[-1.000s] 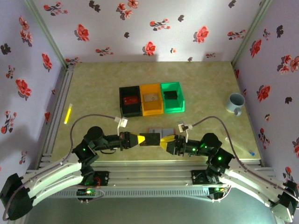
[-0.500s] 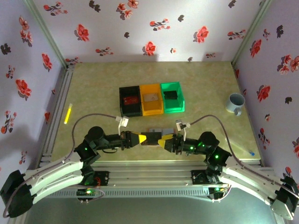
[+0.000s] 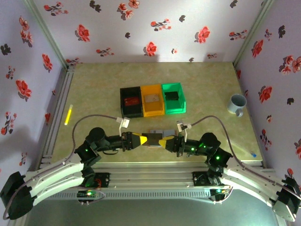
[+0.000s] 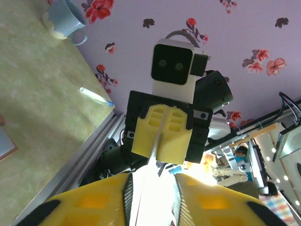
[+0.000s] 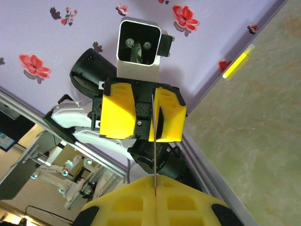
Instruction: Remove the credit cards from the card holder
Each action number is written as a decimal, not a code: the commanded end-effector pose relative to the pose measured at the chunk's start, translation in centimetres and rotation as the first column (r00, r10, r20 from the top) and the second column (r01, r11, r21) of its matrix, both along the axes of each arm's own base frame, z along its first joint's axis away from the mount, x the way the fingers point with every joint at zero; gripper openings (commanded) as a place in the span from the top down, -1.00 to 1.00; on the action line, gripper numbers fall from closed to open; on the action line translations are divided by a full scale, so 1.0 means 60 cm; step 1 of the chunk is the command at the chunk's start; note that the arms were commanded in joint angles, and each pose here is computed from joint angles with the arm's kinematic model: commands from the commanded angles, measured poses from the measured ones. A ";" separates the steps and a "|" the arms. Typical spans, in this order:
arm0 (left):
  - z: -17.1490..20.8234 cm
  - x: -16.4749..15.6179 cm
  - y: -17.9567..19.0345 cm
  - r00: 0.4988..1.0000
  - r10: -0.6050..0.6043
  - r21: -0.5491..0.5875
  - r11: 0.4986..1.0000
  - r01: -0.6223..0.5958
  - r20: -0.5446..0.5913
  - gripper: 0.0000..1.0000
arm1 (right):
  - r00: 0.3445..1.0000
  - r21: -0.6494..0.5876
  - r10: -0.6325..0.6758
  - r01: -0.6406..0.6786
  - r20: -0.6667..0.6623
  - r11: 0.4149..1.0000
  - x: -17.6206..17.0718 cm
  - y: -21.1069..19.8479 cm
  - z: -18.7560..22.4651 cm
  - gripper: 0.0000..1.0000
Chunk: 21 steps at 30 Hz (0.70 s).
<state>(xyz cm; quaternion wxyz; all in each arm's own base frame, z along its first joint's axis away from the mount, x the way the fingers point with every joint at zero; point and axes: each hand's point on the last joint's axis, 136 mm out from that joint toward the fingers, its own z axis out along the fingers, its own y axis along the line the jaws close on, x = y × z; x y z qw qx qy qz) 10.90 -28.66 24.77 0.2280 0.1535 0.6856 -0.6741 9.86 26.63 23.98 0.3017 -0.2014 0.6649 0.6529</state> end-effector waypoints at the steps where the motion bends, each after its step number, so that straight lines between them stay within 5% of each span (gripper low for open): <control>1: 0.038 0.004 0.005 0.997 0.018 -0.003 1.000 -0.018 0.077 0.19 | 0.999 -0.003 -0.022 0.022 0.040 1.000 0.005 -0.002 0.019 1.00; 3: 0.047 0.011 0.013 0.995 0.034 0.030 0.999 -0.037 0.096 -0.10 | 0.998 -0.022 -0.040 0.041 0.041 0.999 0.011 -0.003 0.016 1.00; 12: 0.154 0.069 0.097 0.937 0.169 0.243 0.937 -0.249 0.306 -0.82 | 0.987 -0.091 -0.124 0.133 0.102 0.987 0.024 -0.028 0.032 1.00; 16: 0.181 0.123 0.150 0.863 0.308 0.322 0.834 -0.447 0.400 -0.99 | 0.975 -0.132 -0.192 0.207 0.115 0.969 0.040 -0.047 0.038 1.00; 21: 0.154 0.200 0.221 0.739 0.480 0.401 0.630 -0.665 0.472 -1.00 | 0.952 -0.217 -0.279 0.301 0.130 0.928 0.067 -0.073 0.047 1.00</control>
